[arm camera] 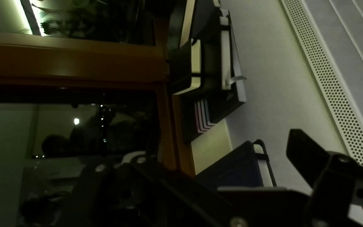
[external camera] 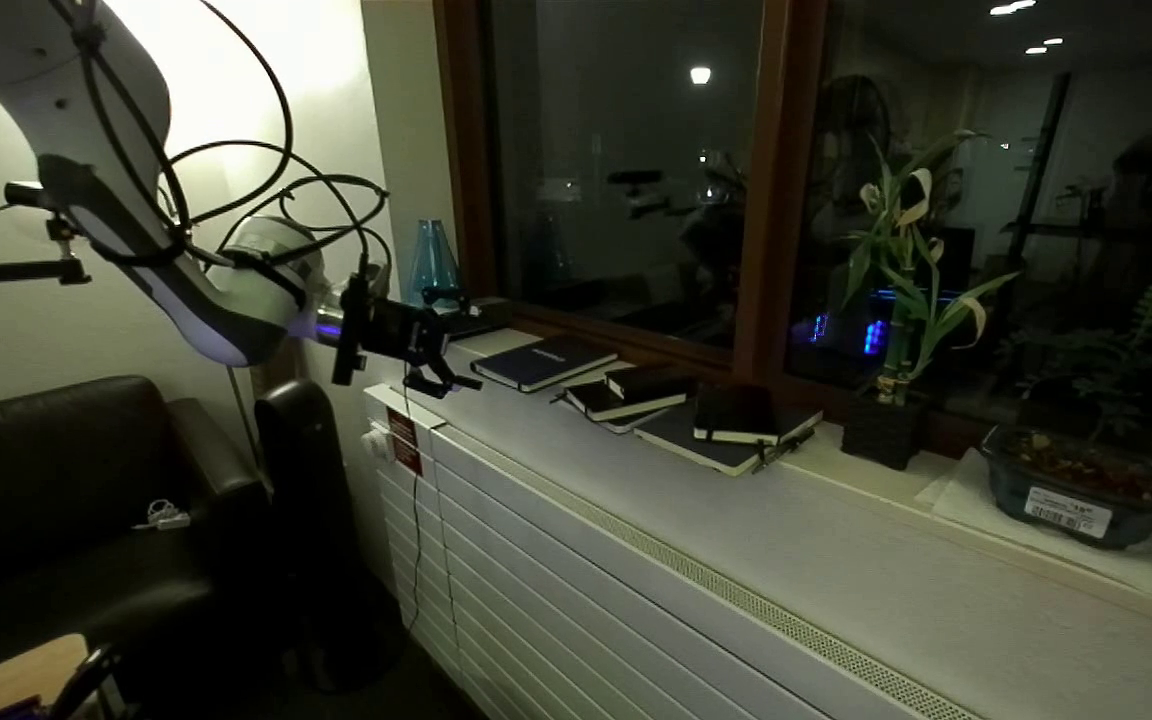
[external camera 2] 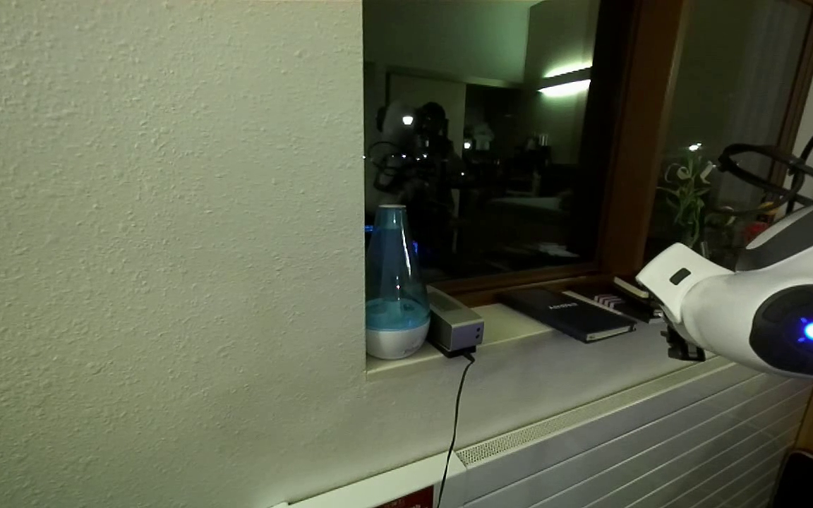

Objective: Put the left book on the right book

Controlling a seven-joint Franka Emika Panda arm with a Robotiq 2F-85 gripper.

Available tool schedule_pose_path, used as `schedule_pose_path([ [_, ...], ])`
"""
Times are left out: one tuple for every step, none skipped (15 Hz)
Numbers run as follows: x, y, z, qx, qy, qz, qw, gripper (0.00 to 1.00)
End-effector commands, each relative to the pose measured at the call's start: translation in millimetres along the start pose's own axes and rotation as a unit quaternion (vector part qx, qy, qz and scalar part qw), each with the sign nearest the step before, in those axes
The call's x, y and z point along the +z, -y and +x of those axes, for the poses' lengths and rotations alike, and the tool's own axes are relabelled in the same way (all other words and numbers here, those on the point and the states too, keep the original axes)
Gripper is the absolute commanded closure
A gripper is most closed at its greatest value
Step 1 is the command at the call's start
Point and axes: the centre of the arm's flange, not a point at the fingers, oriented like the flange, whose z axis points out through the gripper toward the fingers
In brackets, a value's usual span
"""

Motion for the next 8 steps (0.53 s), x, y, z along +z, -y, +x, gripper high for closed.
schedule_pose_path([
  [10.3,12.6,-1.6,0.013,0.002,-0.033,0.9994,0.00],
  [14.2,18.1,0.1,0.019,0.001,-0.043,0.9989,0.00],
  [17.2,21.9,1.6,0.025,0.004,-0.050,0.9985,0.00],
  [20.5,26.1,3.8,0.041,-0.001,-0.063,0.9972,0.00],
  [22.6,30.0,5.4,0.054,-0.002,-0.069,0.9962,0.00],
  [23.9,33.9,8.1,0.067,-0.005,-0.076,0.9949,0.00],
  [24.1,37.9,9.8,0.078,-0.009,-0.083,0.9935,0.00],
  [24.3,42.3,12.0,0.086,-0.014,-0.090,0.9922,0.00],
])
